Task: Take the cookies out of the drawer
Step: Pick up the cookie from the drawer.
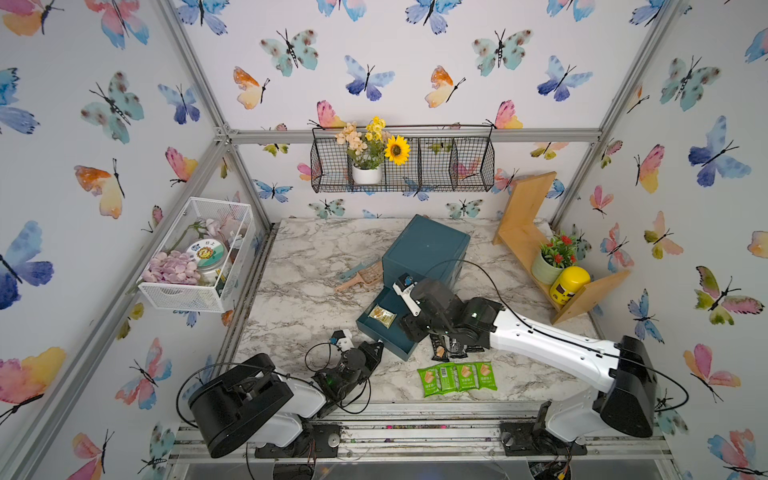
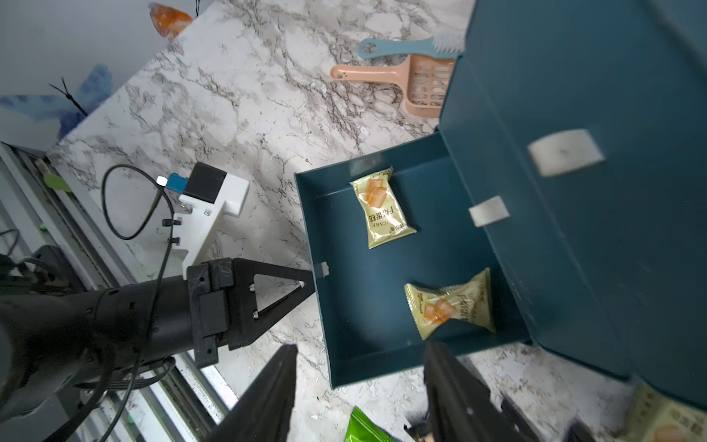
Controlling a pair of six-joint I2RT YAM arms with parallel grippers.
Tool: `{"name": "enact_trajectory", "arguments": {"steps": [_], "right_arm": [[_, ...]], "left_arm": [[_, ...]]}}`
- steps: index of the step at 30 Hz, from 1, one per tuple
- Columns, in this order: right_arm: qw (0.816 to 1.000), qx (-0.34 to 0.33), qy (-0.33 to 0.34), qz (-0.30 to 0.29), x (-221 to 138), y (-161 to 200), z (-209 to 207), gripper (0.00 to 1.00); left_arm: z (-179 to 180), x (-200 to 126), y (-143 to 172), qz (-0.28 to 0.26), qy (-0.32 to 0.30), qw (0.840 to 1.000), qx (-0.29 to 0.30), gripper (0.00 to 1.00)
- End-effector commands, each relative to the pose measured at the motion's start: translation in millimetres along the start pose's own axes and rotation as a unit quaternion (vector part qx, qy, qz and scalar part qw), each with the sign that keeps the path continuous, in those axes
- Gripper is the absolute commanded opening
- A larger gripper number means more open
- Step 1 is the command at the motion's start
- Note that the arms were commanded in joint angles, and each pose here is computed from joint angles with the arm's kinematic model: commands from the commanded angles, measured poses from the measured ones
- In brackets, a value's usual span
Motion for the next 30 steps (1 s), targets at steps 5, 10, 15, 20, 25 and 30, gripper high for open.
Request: {"name": "enact_trajectory", "arguments": {"steps": [5, 10, 15, 20, 25, 30], "right_arm": [[0.995, -0.071, 0.024, 0.072, 63.5, -2.6, -0.9, 0.59], [0.989, -0.095, 0.031, 0.108, 102.0, 3.2, -0.2, 0.60], [0.988, -0.088, 0.039, 0.122, 120.0, 5.6, -12.4, 0.61], [0.986, -0.082, 0.025, 0.140, 136.5, 14.0, -16.6, 0.61], [0.985, -0.086, 0.006, 0.150, 150.2, 18.4, -12.7, 0.63], [0.982, -0.096, 0.004, 0.163, 163.1, 22.7, -12.8, 0.66]], "left_arm": [[18.0, -3.0, -2.6, -0.004, -0.035, 0.999, 0.013, 0.00], [18.1, -4.2, -3.1, -0.004, -0.035, 0.999, 0.014, 0.00], [19.4, -5.9, -4.9, -0.007, -0.036, 0.999, 0.013, 0.00], [20.3, -7.0, -5.7, -0.009, -0.036, 0.999, 0.013, 0.00], [20.3, -7.3, -5.8, -0.009, -0.035, 0.999, 0.012, 0.00], [19.4, -7.2, -5.6, -0.008, -0.034, 0.999, 0.012, 0.00]]}}
Point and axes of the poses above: each gripper's point midway between its finger pads, its own x axis out along the fingers, its own z axis along the line the jaws close on, y = z × x, the point moved 1 cm from there along -x, back along the fingers, and after that the axes turned 13 degrees about -x, right-handed, at the moved point
